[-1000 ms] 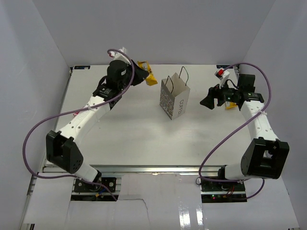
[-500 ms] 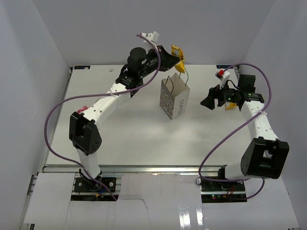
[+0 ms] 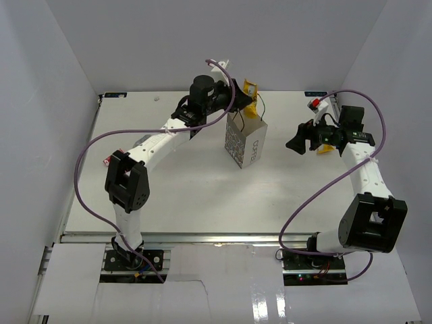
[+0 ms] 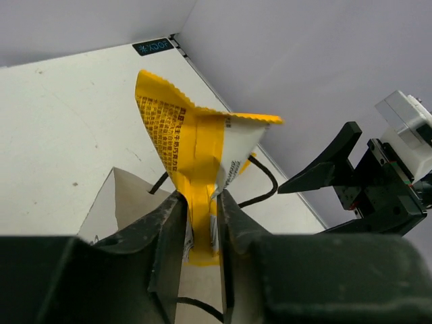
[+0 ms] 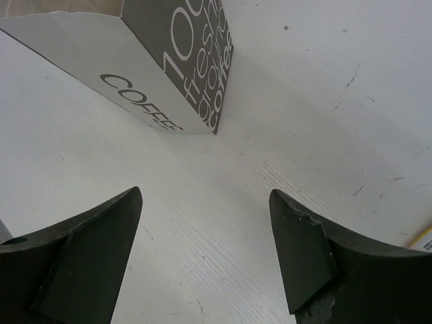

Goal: Place the snacks into the paper bag

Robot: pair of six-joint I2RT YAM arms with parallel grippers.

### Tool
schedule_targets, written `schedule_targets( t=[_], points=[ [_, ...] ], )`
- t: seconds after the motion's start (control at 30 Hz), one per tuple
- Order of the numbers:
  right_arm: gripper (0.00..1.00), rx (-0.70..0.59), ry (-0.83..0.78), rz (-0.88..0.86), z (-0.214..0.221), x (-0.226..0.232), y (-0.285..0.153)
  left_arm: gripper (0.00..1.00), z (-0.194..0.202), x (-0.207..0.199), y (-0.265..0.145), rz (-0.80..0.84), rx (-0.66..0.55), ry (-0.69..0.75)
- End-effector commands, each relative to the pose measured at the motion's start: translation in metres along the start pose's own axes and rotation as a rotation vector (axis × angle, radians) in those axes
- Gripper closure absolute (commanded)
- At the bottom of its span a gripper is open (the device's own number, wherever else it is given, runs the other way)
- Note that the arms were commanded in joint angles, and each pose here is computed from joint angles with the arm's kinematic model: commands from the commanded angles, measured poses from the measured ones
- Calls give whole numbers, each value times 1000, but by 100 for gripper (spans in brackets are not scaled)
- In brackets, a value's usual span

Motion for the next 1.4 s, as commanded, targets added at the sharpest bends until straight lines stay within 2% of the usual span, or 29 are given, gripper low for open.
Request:
schedule_targets(
  t=[0.0, 0.2, 0.37, 0.43, 0.5, 0.57, 0.63, 0.67, 0.7, 0.73, 0.77, 0.8, 0.87, 0.9, 0.97, 1.03, 1.07, 1.13, 1.17, 1.23, 1.33, 1.37],
  points=[
    [18, -32, -42, 16, -15, -6, -4, 63, -26, -19, -22, 39, -44, 45],
    [18, 3, -1, 176, -17, -39, -6, 37, -32, -18, -29, 14, -69, 71],
    [18, 26, 35, 310, -15, -65, -9, 28, -66, -31, -37, 37, -142, 110],
    [18, 37, 123, 476, -8, -91, -14, 23, -83, -41, -47, 63, -182, 144],
    [19, 55, 185, 664, -2, -123, -20, 13, -103, -51, -64, 71, -233, 194],
    [19, 80, 275, 817, 7, -145, -25, 10, -105, -51, -75, 49, -242, 217],
    [19, 119, 305, 869, 11, -166, -17, 7, -120, -54, -101, -10, -291, 249],
    [19, 130, 303, 873, 11, -172, -14, 6, -101, -46, -105, -44, -257, 242],
    [18, 137, 286, 870, 8, -185, -6, 3, -113, -48, -128, -92, -298, 257],
    [18, 139, 277, 863, 5, -190, -1, 2, -110, -45, -138, -120, -299, 256],
    [18, 166, 285, 860, 12, -203, 10, 2, -83, -35, -143, -157, -248, 245],
    [18, 168, 283, 865, 9, -209, 13, 2, -74, -31, -152, -183, -230, 243],
    [18, 143, 232, 880, -15, -225, 16, 2, -71, -30, -184, -252, -247, 237],
    [18, 178, 234, 899, -5, -238, 24, 2, -39, -20, -189, -281, -172, 217],
    [18, 182, 182, 939, -16, -252, 23, 2, -34, -18, -218, -346, -188, 180],
    [18, 209, 169, 953, -8, -263, 28, 2, -1, -11, -234, -384, -131, 139],
    [19, 230, 166, 957, -1, -268, 31, 2, -3, -14, -250, -404, -169, 108],
    [21, 246, 169, 962, 6, -272, 34, 2, 24, -8, -263, -437, -132, 65],
    [23, 264, 175, 966, 14, -275, 37, 2, 23, -12, -275, -442, -161, 51],
    [24, 282, 181, 962, 22, -278, 40, 2, 42, -7, -285, -479, -140, -4],
    [30, 297, 201, 923, 33, -278, 49, 2, 48, -6, -301, -515, -165, -52],
    [35, 300, 207, 907, 36, -277, 52, 2, 54, -4, -304, -523, -160, -59]
  ],
)
Point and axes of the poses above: each gripper's point midway between its finger pads, its own y axis out along the fingers, its own x axis along the line the jaws close on, z = x × y, the point moved 3 cm from there along -y, back along the fingers, and after that the axes turned 12 degrees about y, right-handed, at the moved point
